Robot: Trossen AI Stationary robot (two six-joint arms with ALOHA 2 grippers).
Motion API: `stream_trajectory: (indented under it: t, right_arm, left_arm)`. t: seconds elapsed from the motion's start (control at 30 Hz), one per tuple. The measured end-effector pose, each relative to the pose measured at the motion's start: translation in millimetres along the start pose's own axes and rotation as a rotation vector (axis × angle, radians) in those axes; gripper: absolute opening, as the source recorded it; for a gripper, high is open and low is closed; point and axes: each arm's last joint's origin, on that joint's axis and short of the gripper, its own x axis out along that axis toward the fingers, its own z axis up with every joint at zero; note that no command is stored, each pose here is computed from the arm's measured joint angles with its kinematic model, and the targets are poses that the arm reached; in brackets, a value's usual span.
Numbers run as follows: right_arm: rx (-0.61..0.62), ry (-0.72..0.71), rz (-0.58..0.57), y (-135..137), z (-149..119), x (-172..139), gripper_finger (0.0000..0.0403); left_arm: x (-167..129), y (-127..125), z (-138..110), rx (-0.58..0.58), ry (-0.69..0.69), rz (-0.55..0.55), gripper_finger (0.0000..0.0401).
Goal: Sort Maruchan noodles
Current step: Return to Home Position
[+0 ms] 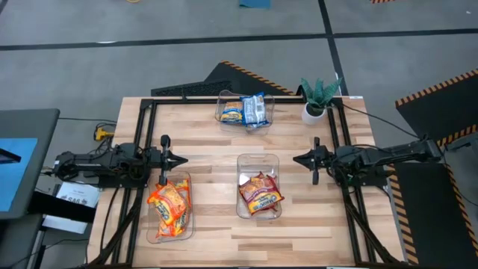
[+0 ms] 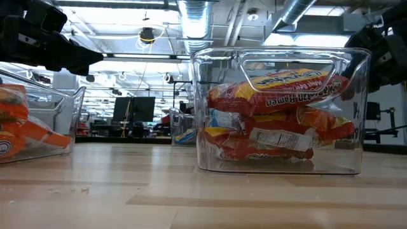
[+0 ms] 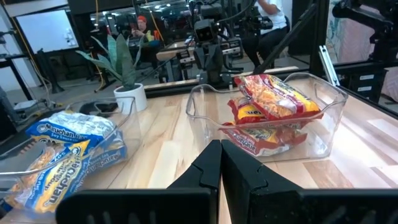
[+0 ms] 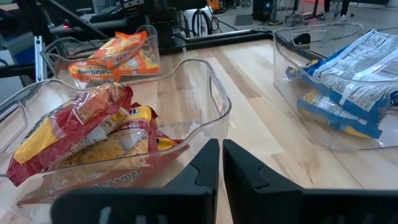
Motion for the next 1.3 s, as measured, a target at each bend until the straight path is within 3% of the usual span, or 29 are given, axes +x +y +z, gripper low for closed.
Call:
stream_trajectory:
  t: [0.2,0.63,1.3]
  right_arm:
    - [0.014,-0.048,0.011,0.0,3.9,-3.6,0.0047]
    - [0.095,-0.355,0.058,-0.8,28.5,-22.8,0.0048]
    - [0.071,-0.263,0.051,-0.8,19.7,-19.8,0.0048]
  left_arm:
    - [-0.1,-1.3,0.5,-0.001,-0.005,-0.012,0.0]
    - [-0.3,-1.4,0.7,-0.001,-0.007,-0.015,0.0]
    - [-0.3,-1.4,0.5,-0.001,-0.006,-0.015,0.0]
